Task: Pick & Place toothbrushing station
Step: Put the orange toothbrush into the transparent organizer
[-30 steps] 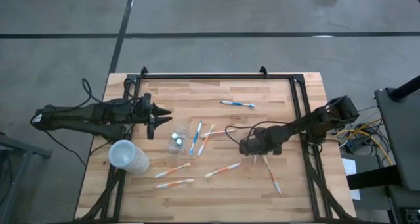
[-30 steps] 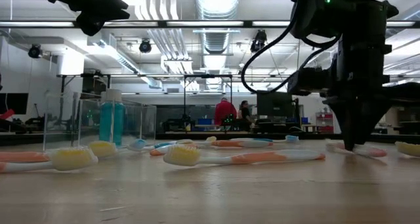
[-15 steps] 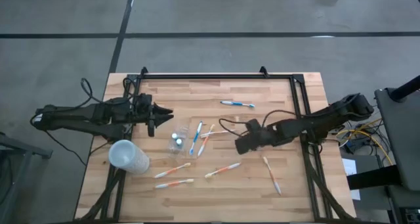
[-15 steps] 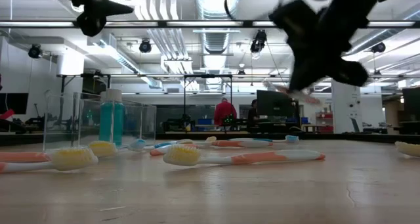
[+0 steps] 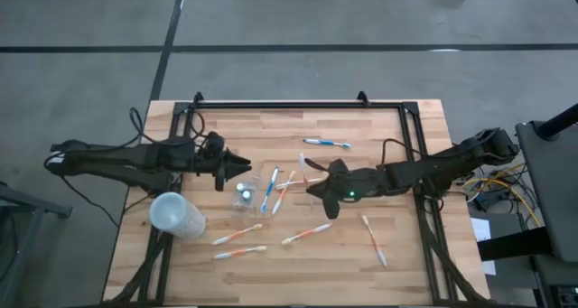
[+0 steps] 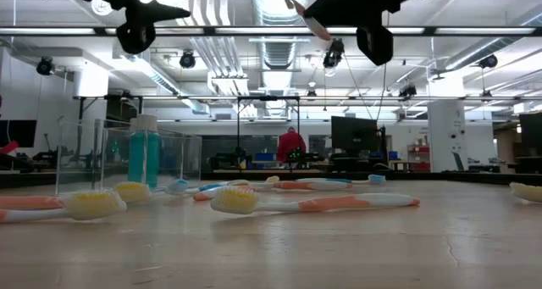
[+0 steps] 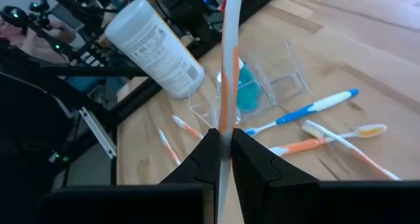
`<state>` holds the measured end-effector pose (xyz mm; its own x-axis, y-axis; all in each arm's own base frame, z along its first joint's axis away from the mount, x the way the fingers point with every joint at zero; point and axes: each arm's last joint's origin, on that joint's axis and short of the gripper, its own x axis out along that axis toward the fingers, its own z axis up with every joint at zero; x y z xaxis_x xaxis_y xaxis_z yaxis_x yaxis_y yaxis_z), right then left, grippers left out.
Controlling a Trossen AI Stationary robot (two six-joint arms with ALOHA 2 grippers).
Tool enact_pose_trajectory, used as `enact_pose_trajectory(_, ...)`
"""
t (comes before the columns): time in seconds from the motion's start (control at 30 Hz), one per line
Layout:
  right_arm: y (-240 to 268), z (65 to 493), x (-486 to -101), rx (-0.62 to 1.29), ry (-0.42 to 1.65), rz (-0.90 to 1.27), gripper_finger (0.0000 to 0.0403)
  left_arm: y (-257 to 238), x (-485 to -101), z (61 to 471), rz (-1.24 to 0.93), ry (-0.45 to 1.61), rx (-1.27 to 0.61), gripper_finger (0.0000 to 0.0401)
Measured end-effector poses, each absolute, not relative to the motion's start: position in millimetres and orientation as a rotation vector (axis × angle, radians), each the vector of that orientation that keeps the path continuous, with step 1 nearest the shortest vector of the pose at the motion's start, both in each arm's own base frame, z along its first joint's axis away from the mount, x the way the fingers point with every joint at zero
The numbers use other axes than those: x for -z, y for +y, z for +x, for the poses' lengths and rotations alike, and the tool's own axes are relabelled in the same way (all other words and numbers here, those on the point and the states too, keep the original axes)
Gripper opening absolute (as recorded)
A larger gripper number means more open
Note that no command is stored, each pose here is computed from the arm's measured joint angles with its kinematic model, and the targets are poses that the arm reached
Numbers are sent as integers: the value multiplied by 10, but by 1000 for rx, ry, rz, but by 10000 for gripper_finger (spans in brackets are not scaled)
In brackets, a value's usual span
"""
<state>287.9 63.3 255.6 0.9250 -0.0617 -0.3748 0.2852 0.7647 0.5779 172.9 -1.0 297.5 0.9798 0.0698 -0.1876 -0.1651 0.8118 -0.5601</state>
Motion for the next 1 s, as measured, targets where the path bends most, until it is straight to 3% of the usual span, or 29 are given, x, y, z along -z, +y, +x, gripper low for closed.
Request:
enact_pose_trajectory(0.47,650,2904,-2582,146,332,690,22,-7,-3070,1870,-596,31,-101,233)
enact_pose_trajectory(0.77,665,2936,-2684,68,246,618,22,-4,-3201,2029,-553,-170,-63,239)
enact_pose_trajectory(1.0,665,2937,-2689,66,242,612,22,-9,-3162,2190,-541,-212,-49,238)
